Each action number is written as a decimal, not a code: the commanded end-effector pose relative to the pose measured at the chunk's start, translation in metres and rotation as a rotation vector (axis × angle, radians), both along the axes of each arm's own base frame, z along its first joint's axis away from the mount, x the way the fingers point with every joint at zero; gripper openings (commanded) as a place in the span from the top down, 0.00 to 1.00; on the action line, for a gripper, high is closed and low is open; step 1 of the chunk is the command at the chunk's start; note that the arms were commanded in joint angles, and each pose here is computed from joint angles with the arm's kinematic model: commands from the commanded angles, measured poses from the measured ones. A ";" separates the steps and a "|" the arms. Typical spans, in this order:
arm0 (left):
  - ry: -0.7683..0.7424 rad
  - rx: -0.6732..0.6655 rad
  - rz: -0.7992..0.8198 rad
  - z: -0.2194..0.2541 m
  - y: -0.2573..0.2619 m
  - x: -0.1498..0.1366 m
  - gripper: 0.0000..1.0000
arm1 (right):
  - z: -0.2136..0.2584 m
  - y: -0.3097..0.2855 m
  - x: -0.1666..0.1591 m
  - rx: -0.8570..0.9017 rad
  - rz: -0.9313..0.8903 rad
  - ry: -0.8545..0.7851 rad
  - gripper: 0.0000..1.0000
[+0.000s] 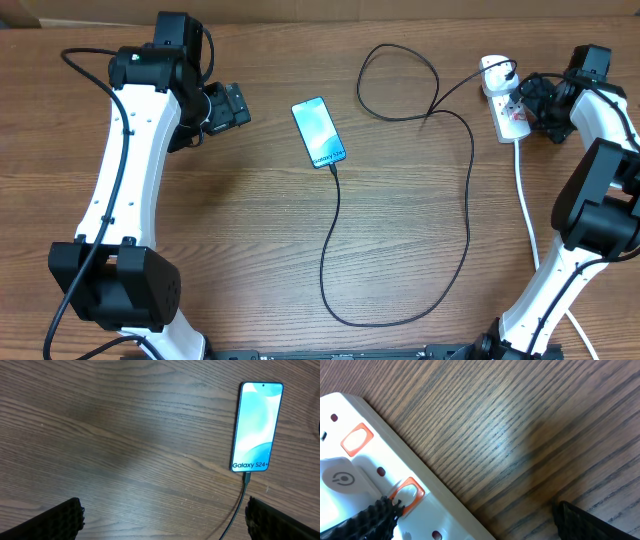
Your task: Plug charger to phone and switch on socket
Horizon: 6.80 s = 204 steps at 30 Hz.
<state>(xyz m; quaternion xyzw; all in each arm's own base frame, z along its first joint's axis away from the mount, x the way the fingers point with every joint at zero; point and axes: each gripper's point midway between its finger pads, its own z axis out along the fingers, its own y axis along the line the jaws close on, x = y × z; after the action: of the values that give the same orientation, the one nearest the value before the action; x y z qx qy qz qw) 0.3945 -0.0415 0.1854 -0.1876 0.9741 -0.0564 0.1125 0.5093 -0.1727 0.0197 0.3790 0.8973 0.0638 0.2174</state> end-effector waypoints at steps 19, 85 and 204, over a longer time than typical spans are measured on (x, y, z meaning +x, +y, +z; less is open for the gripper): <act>-0.016 0.014 -0.004 0.004 0.002 0.002 0.00 | 0.039 -0.019 0.013 -0.091 -0.036 -0.084 0.00; -0.016 0.014 -0.004 0.004 0.002 0.002 0.00 | -0.016 0.003 0.000 -0.008 0.004 0.018 0.00; -0.016 0.014 -0.004 0.004 0.002 0.001 0.00 | 0.322 0.084 -0.253 -0.118 -0.097 -0.225 0.00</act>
<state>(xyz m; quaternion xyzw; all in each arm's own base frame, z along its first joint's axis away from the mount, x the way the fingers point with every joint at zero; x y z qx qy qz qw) 0.3944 -0.0415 0.1854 -0.1876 0.9742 -0.0563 0.1123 0.2689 -0.0909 0.3332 0.4003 0.8550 0.0482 0.3263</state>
